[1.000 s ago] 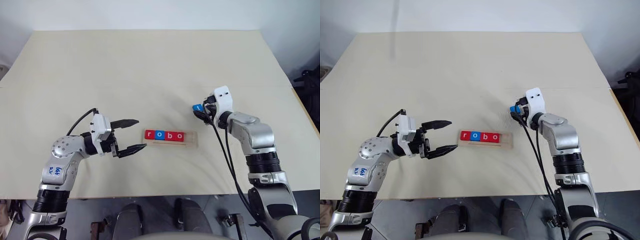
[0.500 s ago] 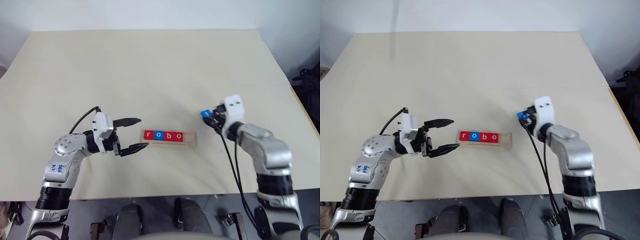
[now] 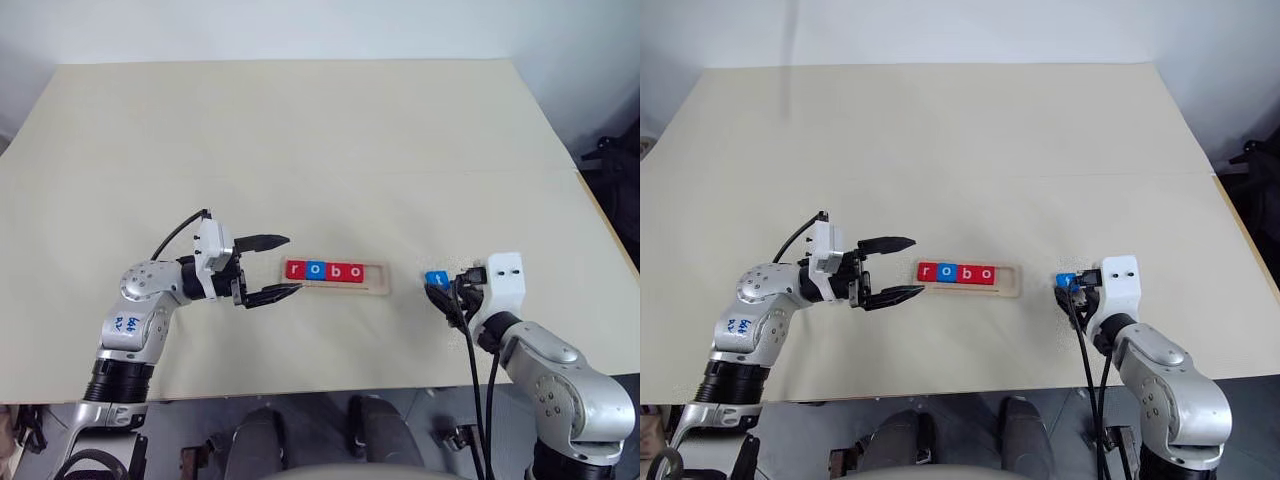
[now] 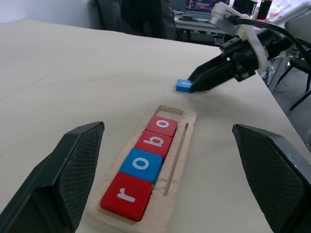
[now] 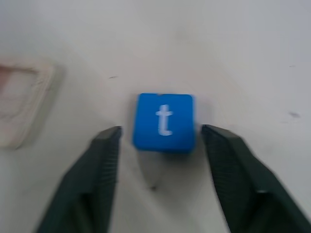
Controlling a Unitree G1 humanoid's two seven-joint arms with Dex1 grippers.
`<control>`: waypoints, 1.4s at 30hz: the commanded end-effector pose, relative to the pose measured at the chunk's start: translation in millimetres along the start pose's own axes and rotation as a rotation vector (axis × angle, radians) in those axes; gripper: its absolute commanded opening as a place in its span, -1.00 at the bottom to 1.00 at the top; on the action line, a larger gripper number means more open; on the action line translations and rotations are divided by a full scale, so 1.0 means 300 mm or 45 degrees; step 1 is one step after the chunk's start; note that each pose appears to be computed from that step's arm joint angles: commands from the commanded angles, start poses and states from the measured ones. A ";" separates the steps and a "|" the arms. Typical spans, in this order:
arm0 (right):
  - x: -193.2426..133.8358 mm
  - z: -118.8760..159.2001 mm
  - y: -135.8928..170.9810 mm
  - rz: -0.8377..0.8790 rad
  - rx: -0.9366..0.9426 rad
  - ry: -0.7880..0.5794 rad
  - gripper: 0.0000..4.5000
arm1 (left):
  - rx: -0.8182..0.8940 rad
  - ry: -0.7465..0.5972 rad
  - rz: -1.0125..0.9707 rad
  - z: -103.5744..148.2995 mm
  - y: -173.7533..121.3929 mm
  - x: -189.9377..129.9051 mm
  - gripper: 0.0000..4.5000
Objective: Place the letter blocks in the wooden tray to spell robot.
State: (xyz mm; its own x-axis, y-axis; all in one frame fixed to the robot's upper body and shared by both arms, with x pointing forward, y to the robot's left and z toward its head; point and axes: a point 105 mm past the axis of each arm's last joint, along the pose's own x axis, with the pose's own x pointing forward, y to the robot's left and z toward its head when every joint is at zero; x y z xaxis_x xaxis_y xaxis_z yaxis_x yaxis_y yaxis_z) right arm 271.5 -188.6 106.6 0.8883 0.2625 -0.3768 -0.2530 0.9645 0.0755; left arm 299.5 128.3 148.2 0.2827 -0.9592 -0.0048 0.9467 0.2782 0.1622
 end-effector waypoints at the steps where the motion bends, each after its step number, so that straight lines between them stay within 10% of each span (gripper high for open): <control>1: -0.023 0.062 0.000 0.120 -0.100 -0.059 0.82 | 0.058 -0.019 -0.021 0.029 0.000 0.004 1.00; 11: -0.020 0.126 -0.115 0.705 -0.855 0.072 0.82 | 0.077 0.004 -0.077 0.034 -0.027 -0.018 1.00; 20: 0.104 0.147 -0.184 0.875 -0.984 0.225 0.82 | 0.116 0.066 -0.216 0.044 -0.071 -0.023 1.00; 33: 0.110 0.118 -0.154 1.017 -0.996 0.292 -0.80 | 0.119 0.047 -0.130 0.062 -0.066 -0.039 1.00; 38: 0.104 0.133 -0.151 0.998 -0.967 0.276 -0.80 | 0.112 0.042 -0.110 0.058 -0.067 -0.041 1.00; 42: 0.101 0.148 -0.152 0.990 -0.915 0.282 -0.39 | 0.107 0.039 -0.106 0.054 -0.067 -0.038 1.00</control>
State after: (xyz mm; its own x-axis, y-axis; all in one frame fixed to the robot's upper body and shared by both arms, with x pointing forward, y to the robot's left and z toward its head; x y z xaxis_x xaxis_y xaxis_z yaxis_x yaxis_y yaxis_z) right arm 327.3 -223.5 127.5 0.3111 0.7081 -0.6339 -0.9485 0.2729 -0.1607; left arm 278.6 133.8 152.3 0.2162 -0.9731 -0.0797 0.9574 0.1953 0.2126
